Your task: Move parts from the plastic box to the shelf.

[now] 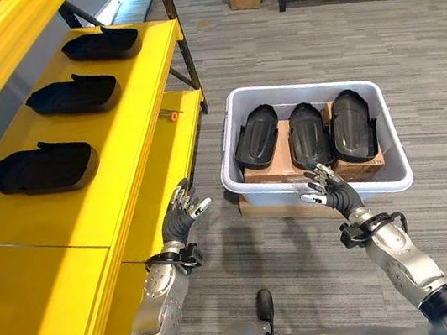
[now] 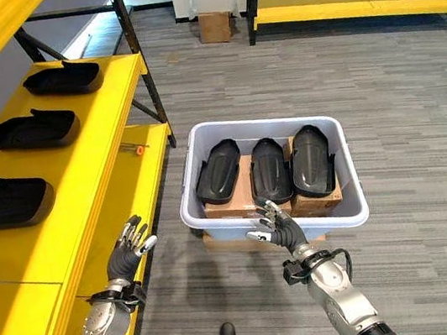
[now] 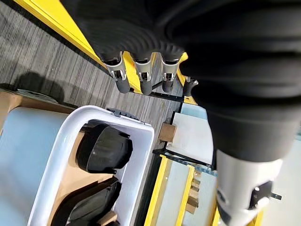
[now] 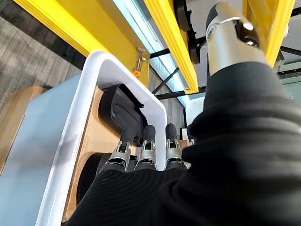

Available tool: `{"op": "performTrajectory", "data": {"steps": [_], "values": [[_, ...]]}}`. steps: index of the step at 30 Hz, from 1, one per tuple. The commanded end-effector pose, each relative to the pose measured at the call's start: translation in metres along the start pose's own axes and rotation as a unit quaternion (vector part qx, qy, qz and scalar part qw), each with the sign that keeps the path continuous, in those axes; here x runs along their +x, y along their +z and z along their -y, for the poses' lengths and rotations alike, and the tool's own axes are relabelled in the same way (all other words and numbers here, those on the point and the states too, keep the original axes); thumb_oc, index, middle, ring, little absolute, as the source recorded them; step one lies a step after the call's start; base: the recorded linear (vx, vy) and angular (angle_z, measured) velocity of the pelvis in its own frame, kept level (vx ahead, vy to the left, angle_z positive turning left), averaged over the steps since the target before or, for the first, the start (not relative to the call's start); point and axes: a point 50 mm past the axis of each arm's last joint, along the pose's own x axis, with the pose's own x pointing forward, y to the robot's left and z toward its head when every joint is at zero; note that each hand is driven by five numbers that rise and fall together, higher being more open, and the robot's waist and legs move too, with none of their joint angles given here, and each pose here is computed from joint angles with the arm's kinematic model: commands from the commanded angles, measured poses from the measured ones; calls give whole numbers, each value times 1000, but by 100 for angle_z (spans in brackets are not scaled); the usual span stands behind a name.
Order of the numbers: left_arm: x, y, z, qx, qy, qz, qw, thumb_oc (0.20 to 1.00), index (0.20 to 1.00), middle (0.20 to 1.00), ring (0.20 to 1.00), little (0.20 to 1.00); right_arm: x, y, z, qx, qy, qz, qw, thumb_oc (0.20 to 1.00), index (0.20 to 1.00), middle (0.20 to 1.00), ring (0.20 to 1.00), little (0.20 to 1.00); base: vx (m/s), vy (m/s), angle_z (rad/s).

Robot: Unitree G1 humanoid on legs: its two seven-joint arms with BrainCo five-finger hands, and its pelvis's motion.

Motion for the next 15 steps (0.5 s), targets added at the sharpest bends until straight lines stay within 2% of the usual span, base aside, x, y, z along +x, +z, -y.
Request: {"op": "performTrajectory", "data": {"steps": [1, 5, 11, 15], "values": [[3, 27, -3, 43, -11, 61, 997, 1000, 1000, 1000, 1000, 1000, 3, 11, -7, -7, 8, 38, 999, 1000, 1000, 1000, 1000, 1000, 210, 195, 60], [0, 24, -8, 35, -3, 56, 998, 1000, 1000, 1000, 1000, 1000, 7, 19, -8, -20, 10, 52, 998, 1000, 1000, 1000, 1000, 1000, 186, -60, 2], [-5, 10, -9, 26, 3, 30, 999, 1000, 1000, 1000, 1000, 1000, 1, 20, -3, -29, 8, 52, 998, 1000, 1000, 1000, 1000, 1000, 165, -220, 32], [-8, 8, -10, 23, 4, 26, 999, 1000, 1000, 1000, 1000, 1000, 0, 22, 1, -36, 5, 53, 998, 1000, 1000, 1000, 1000, 1000, 84, -183, -25]]}}
